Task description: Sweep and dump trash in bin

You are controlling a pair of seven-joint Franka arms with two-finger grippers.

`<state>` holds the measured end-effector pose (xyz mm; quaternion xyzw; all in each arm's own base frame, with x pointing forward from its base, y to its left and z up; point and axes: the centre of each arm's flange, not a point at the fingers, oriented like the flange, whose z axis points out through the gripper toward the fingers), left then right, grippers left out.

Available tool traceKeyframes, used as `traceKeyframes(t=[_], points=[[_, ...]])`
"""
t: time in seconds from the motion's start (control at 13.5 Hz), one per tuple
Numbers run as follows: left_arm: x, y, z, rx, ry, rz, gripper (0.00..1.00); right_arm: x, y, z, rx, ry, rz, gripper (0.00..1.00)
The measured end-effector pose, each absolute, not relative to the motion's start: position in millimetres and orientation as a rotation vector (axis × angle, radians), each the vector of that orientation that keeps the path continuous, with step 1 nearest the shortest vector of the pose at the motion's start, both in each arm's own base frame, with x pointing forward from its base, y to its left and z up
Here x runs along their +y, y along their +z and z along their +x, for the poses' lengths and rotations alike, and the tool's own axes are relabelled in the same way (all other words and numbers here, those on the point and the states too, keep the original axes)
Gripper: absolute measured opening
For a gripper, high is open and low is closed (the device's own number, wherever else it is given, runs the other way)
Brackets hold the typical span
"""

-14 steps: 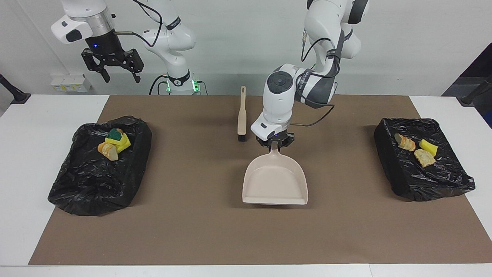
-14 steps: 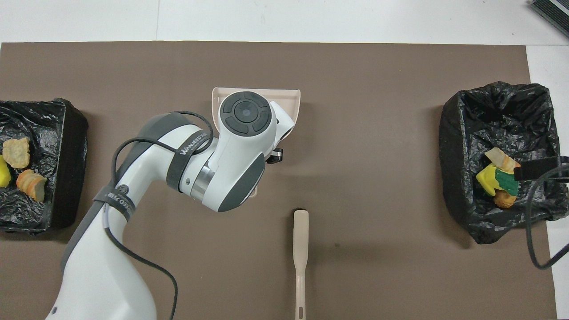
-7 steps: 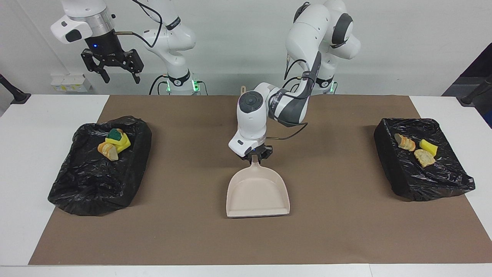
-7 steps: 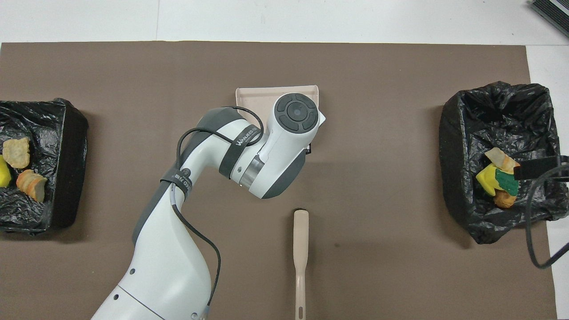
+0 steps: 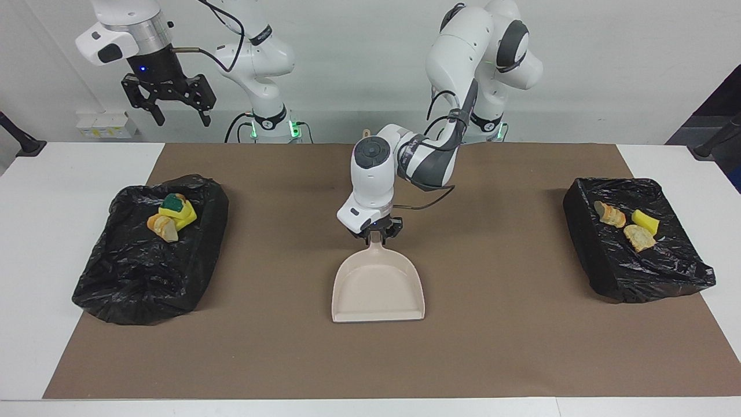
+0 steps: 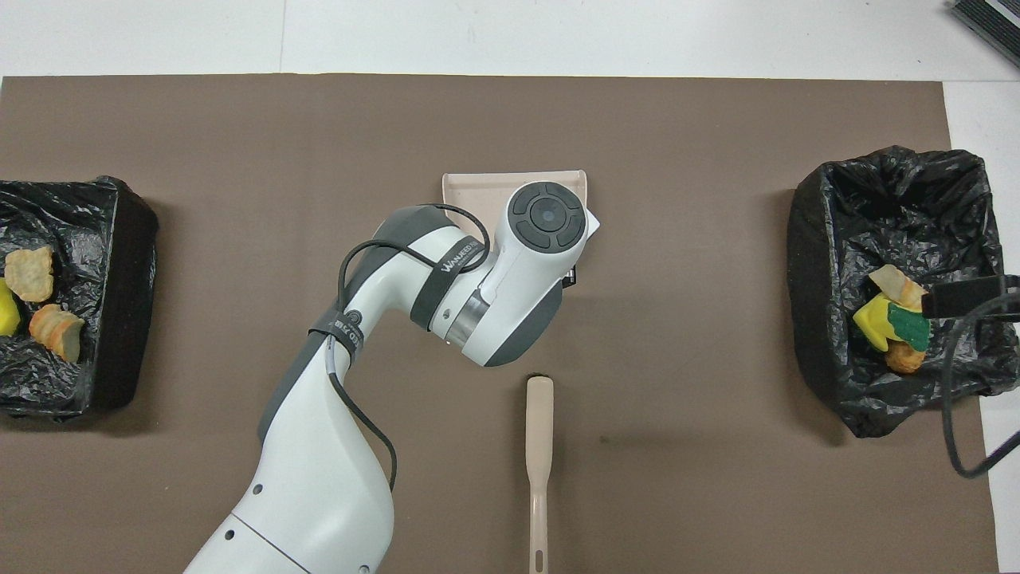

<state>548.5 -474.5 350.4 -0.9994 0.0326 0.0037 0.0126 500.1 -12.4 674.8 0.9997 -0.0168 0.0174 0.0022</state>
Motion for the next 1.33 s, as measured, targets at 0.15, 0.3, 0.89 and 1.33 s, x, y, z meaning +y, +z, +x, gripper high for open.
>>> traceKeyframes(t=[0.15, 0.3, 0.89, 1.33], points=[[-472.1, 353.5, 551.0, 0.115, -0.016, -3.103, 0.87, -12.4, 674.8, 500.1, -0.053, 0.054, 3.136, 1.00], [-462.0, 376.1, 555.2, 0.172, -0.067, -3.098, 1.00, -12.4, 674.8, 500.1, -0.053, 0.054, 3.136, 1.00], [-253.5, 543.1, 556.8, 0.428, -0.150, -3.109, 1.00, -12.4, 674.5, 500.1, -0.053, 0.054, 3.136, 1.00], [-130.3, 627.1, 536.2, 0.426, -0.163, -3.114, 1.00, -10.7, 674.1, 500.1, -0.048, 0.052, 3.136, 1.00]])
